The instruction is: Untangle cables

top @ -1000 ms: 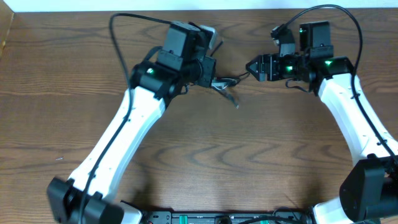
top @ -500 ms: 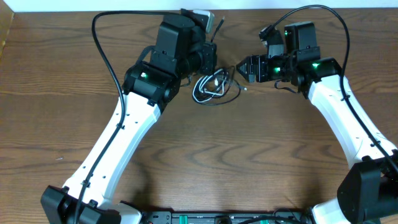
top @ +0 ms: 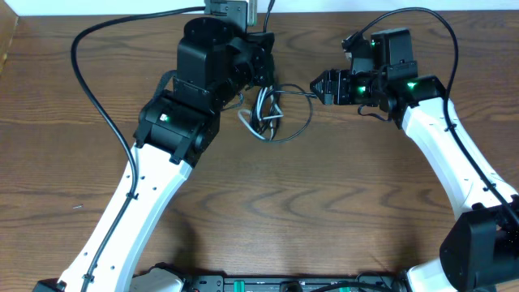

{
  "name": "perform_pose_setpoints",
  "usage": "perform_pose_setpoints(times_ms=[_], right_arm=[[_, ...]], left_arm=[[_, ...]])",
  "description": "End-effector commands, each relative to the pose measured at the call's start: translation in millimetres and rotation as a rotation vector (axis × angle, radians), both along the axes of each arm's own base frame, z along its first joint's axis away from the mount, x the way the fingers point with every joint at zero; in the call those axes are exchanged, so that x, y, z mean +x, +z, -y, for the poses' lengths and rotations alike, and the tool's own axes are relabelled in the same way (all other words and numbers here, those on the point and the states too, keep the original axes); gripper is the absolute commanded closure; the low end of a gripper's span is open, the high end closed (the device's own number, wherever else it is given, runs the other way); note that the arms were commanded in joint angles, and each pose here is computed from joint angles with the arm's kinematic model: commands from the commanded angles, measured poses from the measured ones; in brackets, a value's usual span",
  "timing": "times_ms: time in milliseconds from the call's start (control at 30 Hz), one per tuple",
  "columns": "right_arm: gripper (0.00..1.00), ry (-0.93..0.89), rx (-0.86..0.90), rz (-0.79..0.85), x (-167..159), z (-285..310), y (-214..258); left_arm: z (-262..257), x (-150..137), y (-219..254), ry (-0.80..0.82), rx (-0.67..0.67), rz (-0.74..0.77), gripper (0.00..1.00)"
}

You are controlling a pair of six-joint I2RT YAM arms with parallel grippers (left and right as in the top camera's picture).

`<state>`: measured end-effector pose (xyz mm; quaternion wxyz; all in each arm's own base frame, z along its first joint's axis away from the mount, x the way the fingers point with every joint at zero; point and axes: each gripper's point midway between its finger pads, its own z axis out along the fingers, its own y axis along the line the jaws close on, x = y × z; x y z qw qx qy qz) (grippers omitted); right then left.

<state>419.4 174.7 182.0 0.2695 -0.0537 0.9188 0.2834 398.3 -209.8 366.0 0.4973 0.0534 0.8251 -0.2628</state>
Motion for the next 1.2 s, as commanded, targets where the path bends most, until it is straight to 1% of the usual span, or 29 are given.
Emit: perform_pose_setpoints(times_ms=[0,233,400,533,700,733,767,800,867,900,933,1000,1067,1167], right_arm=[[0.25,-0.034,-0.011,0.000,5,5,3],[0.25,-0.153,-0.122,-0.069,2,36,-15],[0.23,-0.270,-0.166,-0.137,0,71,-25],[0.23,-0.336,-0.167,-0.167,0,100,-29],[0.22,-0.410,-0.148,-0.209,-2,135,-32],[0.22,-0.416,-0.137,-0.216,-2,139,-32],[0.22,-0.420,-0.128,-0.220,-3,141,-31],[0.21,-0.425,-0.124,-0.222,-3,143,-31],[0.21,-0.419,-0.126,-0.219,-3,144,-31],[0.21,-0.410,-0.129,-0.217,-3,142,-31],[0.20,-0.403,-0.129,-0.216,-3,140,-31],[0.19,-0.392,-0.129,-0.215,-3,135,-31],[0.18,-0.381,-0.130,-0.209,-3,132,-31],[0.17,-0.338,-0.135,-0.197,-4,125,-30]], left_arm=[[-2,5,-14,0.034,0.018,-0.049,0.92],[2,13,-104,0.032,0.142,-0.293,0.92],[21,16,-161,-0.001,0.211,-0.413,0.93],[45,12,-192,-0.047,0.248,-0.456,0.92],[73,7,-216,-0.098,0.273,-0.470,0.92],[77,6,-217,-0.106,0.275,-0.467,0.83],[80,6,-220,-0.113,0.278,-0.465,0.72],[82,6,-220,-0.128,0.288,-0.452,0.60],[85,6,-218,-0.168,0.322,-0.412,0.34],[86,8,-215,-0.189,0.340,-0.386,0.23],[86,9,-211,-0.203,0.356,-0.364,0.16],[79,13,-200,-0.179,0.373,-0.328,0.09],[68,17,-182,-0.135,0.377,-0.291,0.08],[48,15,-152,-0.091,0.362,-0.257,0.07]])
